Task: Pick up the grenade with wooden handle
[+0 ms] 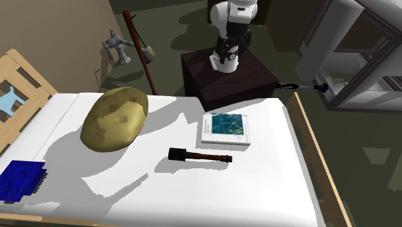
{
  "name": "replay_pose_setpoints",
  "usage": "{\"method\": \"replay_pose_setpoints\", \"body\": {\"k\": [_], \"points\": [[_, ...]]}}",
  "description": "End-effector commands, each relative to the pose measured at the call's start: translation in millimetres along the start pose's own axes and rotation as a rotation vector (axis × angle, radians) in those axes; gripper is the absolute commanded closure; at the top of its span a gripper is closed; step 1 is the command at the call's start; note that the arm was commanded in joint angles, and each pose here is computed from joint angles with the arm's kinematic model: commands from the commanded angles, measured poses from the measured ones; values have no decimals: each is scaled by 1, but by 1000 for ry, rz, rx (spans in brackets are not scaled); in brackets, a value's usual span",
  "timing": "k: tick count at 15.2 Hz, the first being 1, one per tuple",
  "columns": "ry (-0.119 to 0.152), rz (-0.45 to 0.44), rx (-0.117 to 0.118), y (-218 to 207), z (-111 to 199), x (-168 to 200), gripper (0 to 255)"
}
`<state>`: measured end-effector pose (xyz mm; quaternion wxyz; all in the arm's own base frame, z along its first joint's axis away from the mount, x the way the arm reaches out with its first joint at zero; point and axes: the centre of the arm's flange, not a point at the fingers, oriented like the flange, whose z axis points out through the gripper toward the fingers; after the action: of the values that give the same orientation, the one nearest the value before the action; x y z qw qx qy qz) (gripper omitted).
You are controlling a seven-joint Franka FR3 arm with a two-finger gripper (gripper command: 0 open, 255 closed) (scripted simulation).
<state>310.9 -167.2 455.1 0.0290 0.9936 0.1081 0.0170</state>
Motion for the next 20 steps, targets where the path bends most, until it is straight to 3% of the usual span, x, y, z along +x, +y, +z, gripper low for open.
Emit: {"method": "replay_pose_setpoints", "body": {"k": [1,20], "points": [[2,-58,-3,17,22,0,0],[10,-571,-18,160,216,59,0]]}}
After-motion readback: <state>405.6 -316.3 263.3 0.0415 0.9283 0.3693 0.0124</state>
